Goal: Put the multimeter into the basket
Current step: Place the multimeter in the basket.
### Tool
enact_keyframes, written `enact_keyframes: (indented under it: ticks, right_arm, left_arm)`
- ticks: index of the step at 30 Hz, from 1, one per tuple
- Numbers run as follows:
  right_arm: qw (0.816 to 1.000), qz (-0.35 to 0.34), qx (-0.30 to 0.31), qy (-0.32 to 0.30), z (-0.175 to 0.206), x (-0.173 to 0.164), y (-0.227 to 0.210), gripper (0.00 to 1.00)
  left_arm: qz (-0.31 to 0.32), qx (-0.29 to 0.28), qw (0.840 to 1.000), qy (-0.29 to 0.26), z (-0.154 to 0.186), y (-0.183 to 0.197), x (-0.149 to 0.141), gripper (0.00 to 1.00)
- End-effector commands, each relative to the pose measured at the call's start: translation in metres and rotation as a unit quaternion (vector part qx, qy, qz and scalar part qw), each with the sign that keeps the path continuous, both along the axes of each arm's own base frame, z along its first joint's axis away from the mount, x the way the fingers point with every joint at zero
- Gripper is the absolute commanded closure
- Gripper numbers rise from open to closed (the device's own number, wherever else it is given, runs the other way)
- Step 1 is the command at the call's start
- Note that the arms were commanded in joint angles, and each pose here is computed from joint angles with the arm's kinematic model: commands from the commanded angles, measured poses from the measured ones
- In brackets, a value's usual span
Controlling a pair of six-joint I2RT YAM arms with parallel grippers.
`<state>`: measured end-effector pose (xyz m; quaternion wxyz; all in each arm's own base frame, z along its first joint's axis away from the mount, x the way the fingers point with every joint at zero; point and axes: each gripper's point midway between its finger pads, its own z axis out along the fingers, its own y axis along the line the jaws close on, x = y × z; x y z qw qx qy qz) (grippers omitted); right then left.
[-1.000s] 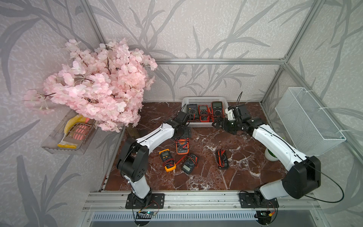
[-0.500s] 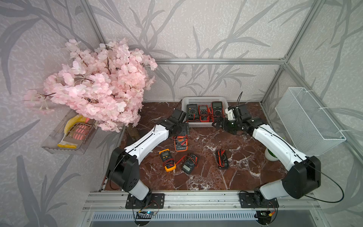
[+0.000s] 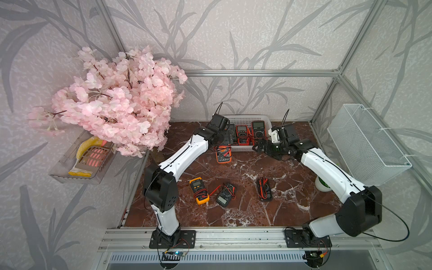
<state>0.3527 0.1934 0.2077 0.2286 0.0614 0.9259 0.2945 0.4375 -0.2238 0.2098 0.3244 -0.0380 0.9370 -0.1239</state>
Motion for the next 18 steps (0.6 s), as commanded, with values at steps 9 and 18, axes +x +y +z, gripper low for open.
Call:
enact_keyframes:
  ticks: [9,18]
  right_arm:
    - [1.0,-0.01,0.009,-0.022,0.017,0.008,-0.008,0.01]
    - [1.0,-0.023,0.003,-0.02,0.013,0.008,-0.022,0.01]
  left_arm:
    - [-0.021,-0.007,0.998,-0.057,0.028,-0.037,0.064,0.6]
    - [-0.018,-0.016,0.995,-0.095,0.032,-0.06,0.109,0.6]
